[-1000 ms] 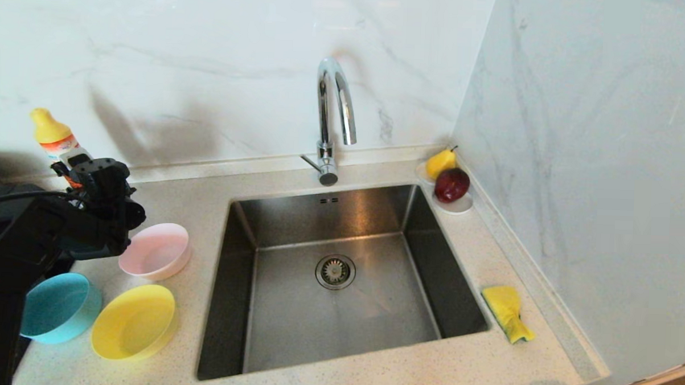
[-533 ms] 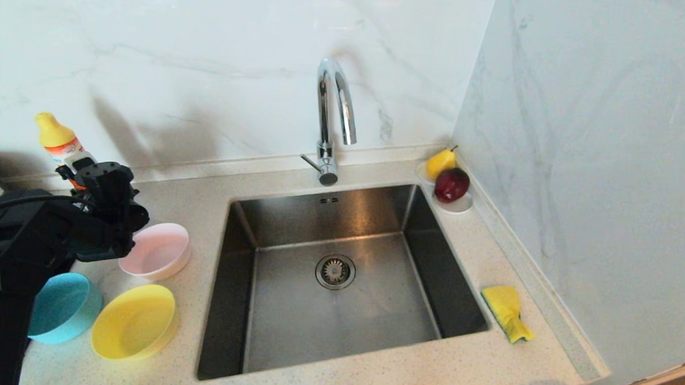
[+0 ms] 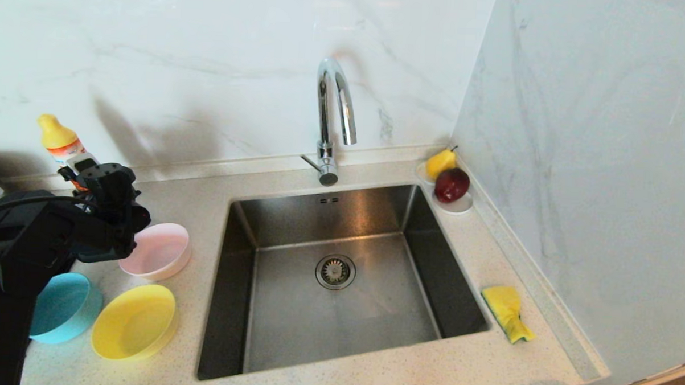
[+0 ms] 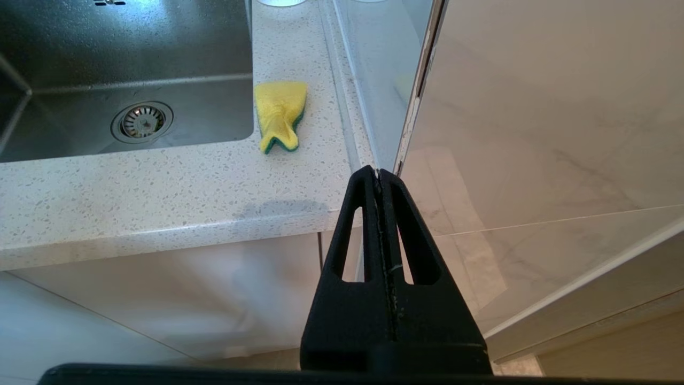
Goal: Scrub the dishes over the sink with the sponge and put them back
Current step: Place the dish soap on the table
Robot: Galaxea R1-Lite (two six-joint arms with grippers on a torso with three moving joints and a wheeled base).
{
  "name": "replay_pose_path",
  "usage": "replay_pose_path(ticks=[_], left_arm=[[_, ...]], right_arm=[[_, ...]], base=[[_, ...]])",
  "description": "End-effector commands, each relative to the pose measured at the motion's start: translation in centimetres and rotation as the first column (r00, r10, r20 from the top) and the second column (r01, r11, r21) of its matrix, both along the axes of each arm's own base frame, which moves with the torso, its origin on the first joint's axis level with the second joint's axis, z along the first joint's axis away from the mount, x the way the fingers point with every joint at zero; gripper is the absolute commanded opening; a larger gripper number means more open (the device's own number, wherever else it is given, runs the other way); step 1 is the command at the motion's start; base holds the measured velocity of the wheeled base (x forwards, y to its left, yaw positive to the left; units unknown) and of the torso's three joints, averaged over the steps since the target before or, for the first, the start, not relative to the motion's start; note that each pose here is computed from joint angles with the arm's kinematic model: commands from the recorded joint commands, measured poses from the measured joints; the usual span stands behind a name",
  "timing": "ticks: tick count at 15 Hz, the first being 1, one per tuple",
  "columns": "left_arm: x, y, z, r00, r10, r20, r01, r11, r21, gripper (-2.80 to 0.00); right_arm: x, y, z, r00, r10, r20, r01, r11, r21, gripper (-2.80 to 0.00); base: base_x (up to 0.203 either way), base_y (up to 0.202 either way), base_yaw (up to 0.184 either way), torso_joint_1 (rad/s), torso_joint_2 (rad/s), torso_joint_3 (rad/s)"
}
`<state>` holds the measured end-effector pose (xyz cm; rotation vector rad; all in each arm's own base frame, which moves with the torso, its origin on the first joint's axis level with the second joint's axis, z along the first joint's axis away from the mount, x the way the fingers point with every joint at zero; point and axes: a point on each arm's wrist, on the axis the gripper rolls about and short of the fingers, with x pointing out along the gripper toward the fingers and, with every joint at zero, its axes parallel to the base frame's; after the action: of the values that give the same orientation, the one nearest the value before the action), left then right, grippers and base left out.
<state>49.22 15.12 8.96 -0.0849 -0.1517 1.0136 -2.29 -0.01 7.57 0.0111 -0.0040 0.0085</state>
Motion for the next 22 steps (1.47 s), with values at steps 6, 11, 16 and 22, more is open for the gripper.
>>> replay_pose_path(ticks=[6,11,16,22], left_arm=[[0.6,0.3,-1.2,1.0,0.002,0.0,-0.002,1.0,0.002,-2.8],[0.8,0.3,-0.2,1.0,0.001,0.03,-0.002,1.0,0.01,-2.8],[1.2,0.3,-1.0,1.0,0.002,0.024,-0.002,1.0,0.009,-2.8],[1.2,0.3,-1.6,1.0,0.003,0.012,-0.003,1.0,0.006,-2.8]], right_arm=[[0.0,0.0,0.0,1.0,0.001,0.001,-0.001,1.0,0.0,-2.8],[0.0,0.0,0.0,1.0,0.001,0.001,-0.001,1.0,0.001,-2.8],[0.0,0.0,0.0,1.0,0.001,0.001,-0.001,1.0,0.0,-2.8],[0.0,0.0,0.0,1.0,0.001,0.002,-0.001,1.0,0.0,-2.8]], base=[[0.0,0.0,0.0,0.0,0.0,0.0],[0.0,0.0,0.0,0.0,0.0,0.0],[0.0,0.0,0.0,0.0,0.0,0.0],[0.0,0.0,0.0,0.0,0.0,0.0]])
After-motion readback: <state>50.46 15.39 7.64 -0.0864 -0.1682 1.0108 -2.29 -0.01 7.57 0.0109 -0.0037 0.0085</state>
